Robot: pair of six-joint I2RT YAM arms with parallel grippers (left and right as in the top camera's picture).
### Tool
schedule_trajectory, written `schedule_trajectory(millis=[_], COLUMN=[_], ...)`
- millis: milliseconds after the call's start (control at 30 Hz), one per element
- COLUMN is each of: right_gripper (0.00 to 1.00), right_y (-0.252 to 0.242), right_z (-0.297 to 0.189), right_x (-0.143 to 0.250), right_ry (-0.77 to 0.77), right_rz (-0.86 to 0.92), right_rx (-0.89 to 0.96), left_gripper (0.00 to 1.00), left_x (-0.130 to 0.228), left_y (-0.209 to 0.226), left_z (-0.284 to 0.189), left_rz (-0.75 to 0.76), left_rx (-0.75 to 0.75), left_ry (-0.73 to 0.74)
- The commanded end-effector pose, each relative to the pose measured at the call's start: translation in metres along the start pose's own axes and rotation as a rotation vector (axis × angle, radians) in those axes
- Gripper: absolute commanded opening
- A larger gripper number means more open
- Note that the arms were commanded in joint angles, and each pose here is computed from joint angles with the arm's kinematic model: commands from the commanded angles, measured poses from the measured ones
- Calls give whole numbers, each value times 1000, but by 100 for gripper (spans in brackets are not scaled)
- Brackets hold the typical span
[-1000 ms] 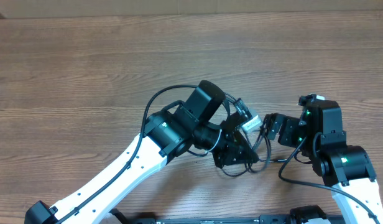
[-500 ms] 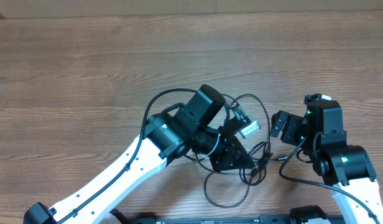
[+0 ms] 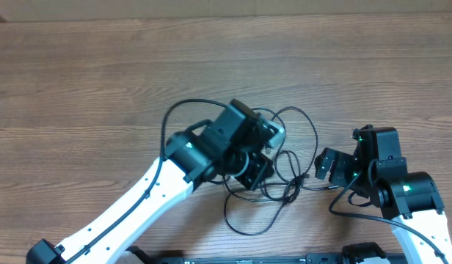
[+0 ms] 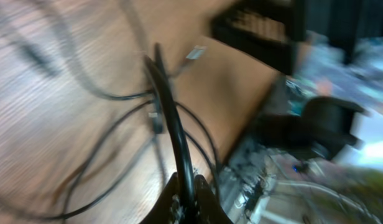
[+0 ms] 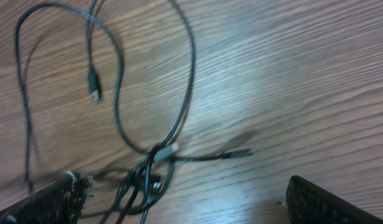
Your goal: Untangle cables
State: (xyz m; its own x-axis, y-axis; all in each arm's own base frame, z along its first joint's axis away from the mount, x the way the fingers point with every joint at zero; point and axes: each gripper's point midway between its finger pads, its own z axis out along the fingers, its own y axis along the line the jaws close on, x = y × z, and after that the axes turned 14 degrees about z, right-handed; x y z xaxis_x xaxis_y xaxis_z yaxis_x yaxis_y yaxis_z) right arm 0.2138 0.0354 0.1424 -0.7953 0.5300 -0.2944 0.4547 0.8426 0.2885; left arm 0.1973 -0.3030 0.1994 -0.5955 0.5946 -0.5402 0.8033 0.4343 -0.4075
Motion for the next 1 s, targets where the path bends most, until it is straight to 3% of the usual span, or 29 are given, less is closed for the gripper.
schedule_trajectory(millis=[0,67,133,300,333,367,667,900,967], right_gripper=[100,100,100,100,100,100,100,100,100], right_y=[10,10,12,12,12,12,13,18,21], right_z=[-2,-2,-2,-2,-2,-2,-2,-3,-3], right_x=[7,7,8,7,7,7,5,-1,-2], right_ry=[42,43,46,43,43,43,37,13,8], right_rz=[13,13,13,12,12,12,11,9,8], right_rx=[-62,-63,-73,-76,-76,-76,-80,-100,-112], left_gripper=[4,4,4,4,4,4,4,4,4], left_x=[-2,-9,-28,-82,-94,-99,-132,-137,-143], left_y=[57,62,48,-23,-45,-51,-68,-49,-28], left_z=[-25,-33,-43,-100,-127,-139,-218,-223,-214], left_rz=[-180,-225,-177,172,306,346,643,575,467], left_rx=[-265,-227,-91,326,435,465,493,426,326], left_ry=[-46,-80,-146,-377,-458,-489,-695,-710,-704])
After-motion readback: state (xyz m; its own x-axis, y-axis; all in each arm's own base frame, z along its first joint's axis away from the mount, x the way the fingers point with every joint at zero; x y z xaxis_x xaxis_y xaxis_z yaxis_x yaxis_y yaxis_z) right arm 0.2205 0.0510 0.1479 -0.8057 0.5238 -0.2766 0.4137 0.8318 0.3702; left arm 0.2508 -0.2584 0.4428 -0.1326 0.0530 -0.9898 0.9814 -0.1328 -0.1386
